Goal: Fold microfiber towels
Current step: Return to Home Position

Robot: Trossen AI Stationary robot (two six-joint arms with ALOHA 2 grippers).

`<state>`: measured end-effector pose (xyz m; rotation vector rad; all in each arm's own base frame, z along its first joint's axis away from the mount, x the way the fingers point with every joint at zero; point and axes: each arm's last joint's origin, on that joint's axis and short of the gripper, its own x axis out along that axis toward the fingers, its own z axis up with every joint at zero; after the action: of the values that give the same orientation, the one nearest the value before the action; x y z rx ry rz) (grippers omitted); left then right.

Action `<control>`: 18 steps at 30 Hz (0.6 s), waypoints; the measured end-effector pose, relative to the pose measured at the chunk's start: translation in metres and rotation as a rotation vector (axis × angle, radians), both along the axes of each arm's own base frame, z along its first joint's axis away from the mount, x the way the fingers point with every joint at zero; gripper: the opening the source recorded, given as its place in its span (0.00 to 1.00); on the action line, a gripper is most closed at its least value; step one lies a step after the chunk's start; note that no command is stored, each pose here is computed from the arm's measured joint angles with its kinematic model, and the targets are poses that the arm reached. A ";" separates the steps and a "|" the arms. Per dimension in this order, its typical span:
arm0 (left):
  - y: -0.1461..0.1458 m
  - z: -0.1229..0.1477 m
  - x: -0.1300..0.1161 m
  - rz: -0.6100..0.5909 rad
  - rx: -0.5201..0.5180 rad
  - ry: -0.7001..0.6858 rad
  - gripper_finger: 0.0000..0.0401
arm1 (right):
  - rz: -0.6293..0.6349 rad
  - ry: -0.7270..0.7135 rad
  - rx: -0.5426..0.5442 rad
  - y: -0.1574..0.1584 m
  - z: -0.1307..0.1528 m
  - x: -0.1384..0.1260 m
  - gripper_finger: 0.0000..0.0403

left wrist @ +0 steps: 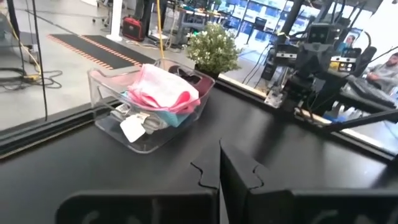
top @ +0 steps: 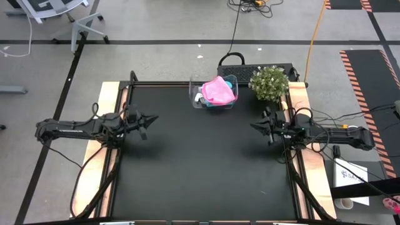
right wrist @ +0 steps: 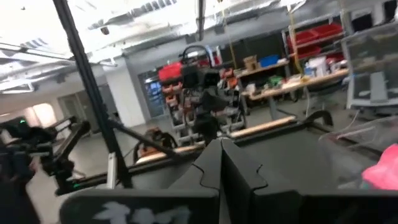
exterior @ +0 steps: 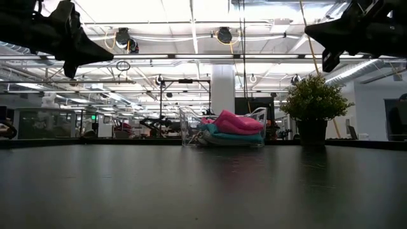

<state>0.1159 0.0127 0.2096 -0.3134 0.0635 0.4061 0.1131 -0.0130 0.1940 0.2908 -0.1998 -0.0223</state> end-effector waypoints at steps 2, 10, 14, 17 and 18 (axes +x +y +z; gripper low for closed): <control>0.000 -0.001 0.000 -0.001 0.018 0.018 0.02 | 0.027 0.008 0.009 0.001 -0.001 0.000 0.00; 0.000 -0.006 -0.001 -0.001 0.023 0.069 0.05 | 0.079 0.013 -0.006 0.002 -0.001 0.001 0.00; 0.000 -0.005 -0.001 -0.001 0.023 0.068 0.04 | 0.103 0.011 0.124 0.002 -0.001 0.001 0.00; 0.000 -0.005 -0.001 -0.001 0.025 0.069 0.02 | 0.113 0.010 0.178 0.002 -0.001 0.001 0.00; 0.000 -0.005 -0.001 -0.002 0.033 0.073 0.01 | 0.114 0.005 0.182 0.002 0.000 0.000 0.00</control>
<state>0.1150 0.0127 0.2042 -0.2665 0.1281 0.4156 0.1134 -0.0108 0.1936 0.4833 -0.1761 0.0716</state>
